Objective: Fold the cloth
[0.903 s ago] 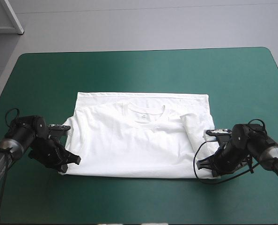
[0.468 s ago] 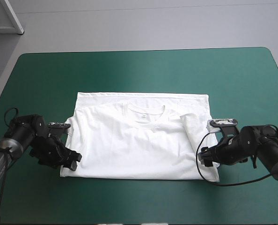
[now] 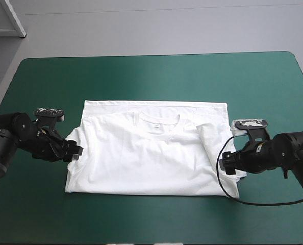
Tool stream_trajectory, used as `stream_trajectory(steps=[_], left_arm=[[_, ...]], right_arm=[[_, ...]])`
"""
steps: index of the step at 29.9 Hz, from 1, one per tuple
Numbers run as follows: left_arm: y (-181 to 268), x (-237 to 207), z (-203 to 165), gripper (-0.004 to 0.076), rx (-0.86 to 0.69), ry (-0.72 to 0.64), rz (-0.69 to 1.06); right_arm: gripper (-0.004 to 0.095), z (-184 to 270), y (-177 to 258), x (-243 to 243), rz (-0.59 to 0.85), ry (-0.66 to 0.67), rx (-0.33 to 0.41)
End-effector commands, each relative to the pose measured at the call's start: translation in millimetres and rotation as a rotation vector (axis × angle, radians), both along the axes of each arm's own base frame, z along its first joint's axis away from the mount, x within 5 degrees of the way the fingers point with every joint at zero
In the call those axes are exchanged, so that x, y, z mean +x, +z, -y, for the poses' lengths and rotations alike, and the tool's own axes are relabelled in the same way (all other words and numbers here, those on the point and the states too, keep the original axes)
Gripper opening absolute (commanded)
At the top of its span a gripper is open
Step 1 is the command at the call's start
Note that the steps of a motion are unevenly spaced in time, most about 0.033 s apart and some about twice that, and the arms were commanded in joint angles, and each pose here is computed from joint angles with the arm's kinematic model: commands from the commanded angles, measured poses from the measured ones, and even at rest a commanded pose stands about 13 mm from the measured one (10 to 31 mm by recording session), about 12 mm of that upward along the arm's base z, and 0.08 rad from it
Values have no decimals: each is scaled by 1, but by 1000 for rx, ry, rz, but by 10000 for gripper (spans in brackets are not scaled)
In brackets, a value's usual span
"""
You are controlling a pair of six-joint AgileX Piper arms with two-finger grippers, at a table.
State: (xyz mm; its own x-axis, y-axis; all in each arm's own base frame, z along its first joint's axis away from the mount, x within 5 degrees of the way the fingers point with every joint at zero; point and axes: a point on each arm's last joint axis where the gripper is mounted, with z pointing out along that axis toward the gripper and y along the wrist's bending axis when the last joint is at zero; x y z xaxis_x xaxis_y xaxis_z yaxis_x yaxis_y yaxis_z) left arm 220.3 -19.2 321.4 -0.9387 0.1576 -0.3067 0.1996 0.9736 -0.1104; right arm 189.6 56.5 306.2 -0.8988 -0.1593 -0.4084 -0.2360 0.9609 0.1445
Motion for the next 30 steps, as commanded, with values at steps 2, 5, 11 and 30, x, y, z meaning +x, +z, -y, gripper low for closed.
stream_trajectory(steps=[2,5,11,30], left_arm=[[-12,-6,0,506,-9,17,1],[-38,-8,1,506,-16,36,-8],[-74,-8,-1,506,-9,58,-38],[-124,7,5,48,-49,29,-297]], right_arm=[[837,1,12,-2,31,-6,12],[836,1,11,-4,0,-11,10],[796,0,6,-10,-70,-10,23],[791,-4,-42,-24,-203,-45,88]])
